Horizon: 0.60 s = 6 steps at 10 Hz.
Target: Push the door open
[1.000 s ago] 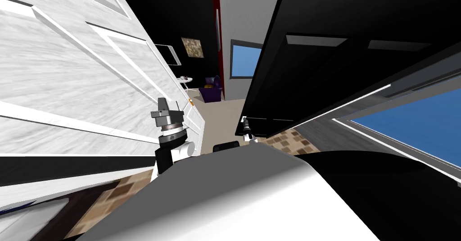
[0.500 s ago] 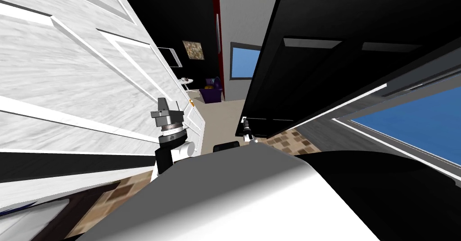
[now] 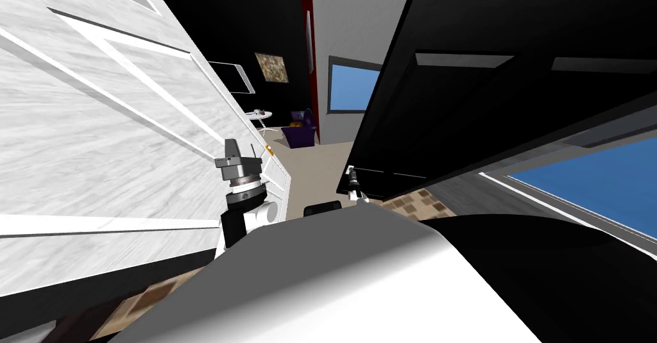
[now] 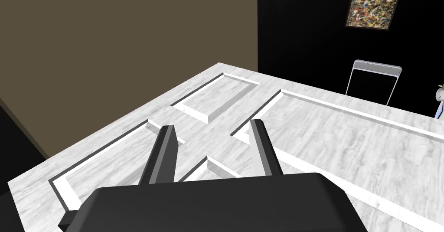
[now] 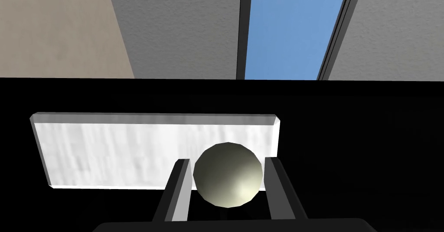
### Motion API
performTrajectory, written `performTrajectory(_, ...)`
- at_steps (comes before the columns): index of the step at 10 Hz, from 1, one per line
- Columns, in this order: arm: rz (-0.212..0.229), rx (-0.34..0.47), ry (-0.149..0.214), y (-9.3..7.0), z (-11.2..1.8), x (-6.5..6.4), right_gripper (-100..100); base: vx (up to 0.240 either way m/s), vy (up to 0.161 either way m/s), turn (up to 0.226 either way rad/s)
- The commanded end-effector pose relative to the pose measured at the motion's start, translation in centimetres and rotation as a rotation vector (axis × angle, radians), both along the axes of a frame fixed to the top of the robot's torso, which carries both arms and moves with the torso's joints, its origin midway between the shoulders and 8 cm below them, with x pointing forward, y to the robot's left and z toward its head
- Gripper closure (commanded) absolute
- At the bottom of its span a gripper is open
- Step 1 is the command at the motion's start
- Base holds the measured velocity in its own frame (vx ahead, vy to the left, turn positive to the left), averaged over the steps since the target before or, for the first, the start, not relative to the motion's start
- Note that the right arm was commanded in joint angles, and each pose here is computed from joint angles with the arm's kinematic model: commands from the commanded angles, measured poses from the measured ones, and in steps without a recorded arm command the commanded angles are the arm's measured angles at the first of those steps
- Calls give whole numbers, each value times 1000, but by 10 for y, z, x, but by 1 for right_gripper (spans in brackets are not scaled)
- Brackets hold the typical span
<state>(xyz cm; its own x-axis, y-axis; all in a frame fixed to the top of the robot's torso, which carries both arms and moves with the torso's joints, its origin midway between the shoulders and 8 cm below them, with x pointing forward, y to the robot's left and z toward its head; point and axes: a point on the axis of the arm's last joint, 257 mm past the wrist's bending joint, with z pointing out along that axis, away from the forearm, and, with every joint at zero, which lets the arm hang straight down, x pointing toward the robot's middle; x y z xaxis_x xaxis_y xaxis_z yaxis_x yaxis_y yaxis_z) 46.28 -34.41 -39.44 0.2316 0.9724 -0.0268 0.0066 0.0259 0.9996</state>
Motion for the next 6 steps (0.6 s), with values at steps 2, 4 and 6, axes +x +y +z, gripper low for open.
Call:
performTrajectory(2, -31, -9, -8, -18, 4, -5, 100, 163, 0, -29)
performTrajectory(4, -74, -11, -8, -38, 5, -10, 100, 204, 7, -65)
performTrajectory(6, -105, -11, -8, -51, 5, -14, 100, 196, 40, -56)
